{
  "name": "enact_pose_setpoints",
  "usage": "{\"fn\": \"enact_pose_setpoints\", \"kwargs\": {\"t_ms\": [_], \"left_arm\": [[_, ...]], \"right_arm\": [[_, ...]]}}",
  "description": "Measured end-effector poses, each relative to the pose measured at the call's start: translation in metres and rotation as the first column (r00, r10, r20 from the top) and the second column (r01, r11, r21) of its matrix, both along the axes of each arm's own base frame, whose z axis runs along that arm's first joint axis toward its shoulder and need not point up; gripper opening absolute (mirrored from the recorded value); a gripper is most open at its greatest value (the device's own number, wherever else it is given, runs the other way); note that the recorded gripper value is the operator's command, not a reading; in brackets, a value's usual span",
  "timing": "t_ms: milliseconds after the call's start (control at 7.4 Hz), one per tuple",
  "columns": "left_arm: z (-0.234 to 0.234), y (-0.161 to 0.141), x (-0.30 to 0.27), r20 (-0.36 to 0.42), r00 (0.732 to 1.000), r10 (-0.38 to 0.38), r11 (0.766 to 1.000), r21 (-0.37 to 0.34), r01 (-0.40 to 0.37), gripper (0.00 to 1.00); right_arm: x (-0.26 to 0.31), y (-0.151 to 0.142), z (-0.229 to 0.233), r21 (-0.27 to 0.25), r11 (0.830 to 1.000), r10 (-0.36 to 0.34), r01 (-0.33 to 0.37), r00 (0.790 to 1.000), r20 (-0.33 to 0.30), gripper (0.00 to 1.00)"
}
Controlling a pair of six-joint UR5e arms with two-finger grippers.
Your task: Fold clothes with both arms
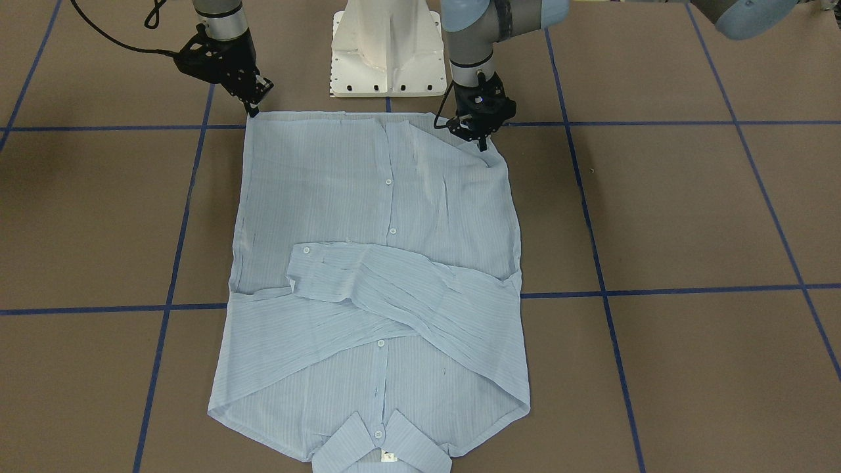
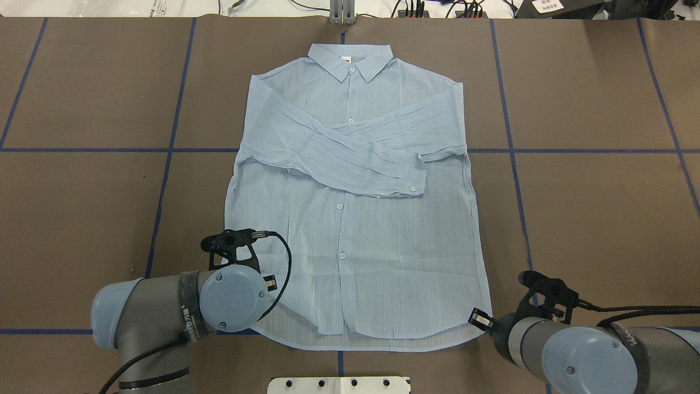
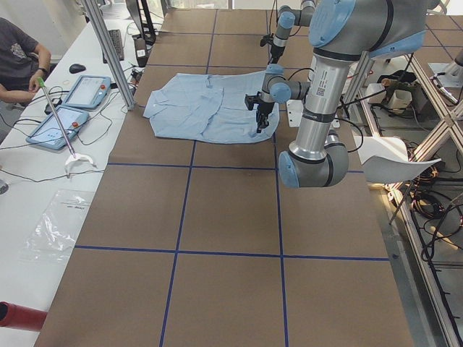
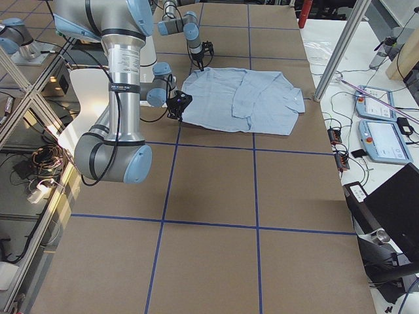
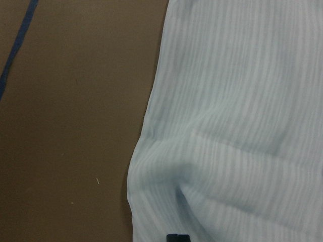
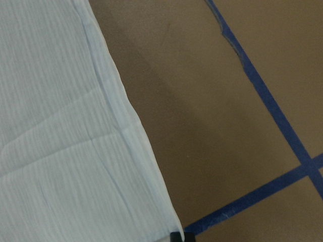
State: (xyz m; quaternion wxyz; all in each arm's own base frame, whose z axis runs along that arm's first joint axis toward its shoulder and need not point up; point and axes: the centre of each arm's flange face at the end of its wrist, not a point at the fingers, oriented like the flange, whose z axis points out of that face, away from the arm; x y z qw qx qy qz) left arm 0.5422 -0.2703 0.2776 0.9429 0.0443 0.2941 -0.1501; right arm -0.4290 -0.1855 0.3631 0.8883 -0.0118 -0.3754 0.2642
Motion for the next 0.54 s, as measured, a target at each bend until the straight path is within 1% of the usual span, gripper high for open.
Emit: {"fn": "enact_pose_setpoints", "kwargs": {"t_ms": [135,270,406,541], "left_arm": [[0.0015,0.0009,-0.0014,0.002,1.000,0.003,1.000,0.001,-0.003,0.43],[0.0052,0.0015,0.0001,0.009,1.000,0.005,1.000,-0.001,-0.005,0.44],[0.0082,0.0020,0.0032,0.015,1.000,0.008,1.000,-0.003,-0.008,0.47],[0.0087,0.0027,0.0057,0.016,1.000,0.011,1.000,-0.005,-0.011,0.49]], "right_arm": [[0.0003,0.0000,0.0004,0.000,1.000,0.000,0.000,1.000,-0.001,0.00],[0.0004,0.0000,0.0005,0.000,1.000,0.000,0.000,1.000,-0.001,0.00],[0.0006,-0.0003,0.0006,0.000,1.000,0.001,-0.001,1.000,-0.001,0.00],[0.0007,-0.0005,0.0006,0.000,1.000,0.001,-0.001,1.000,-0.001,0.00]]}}
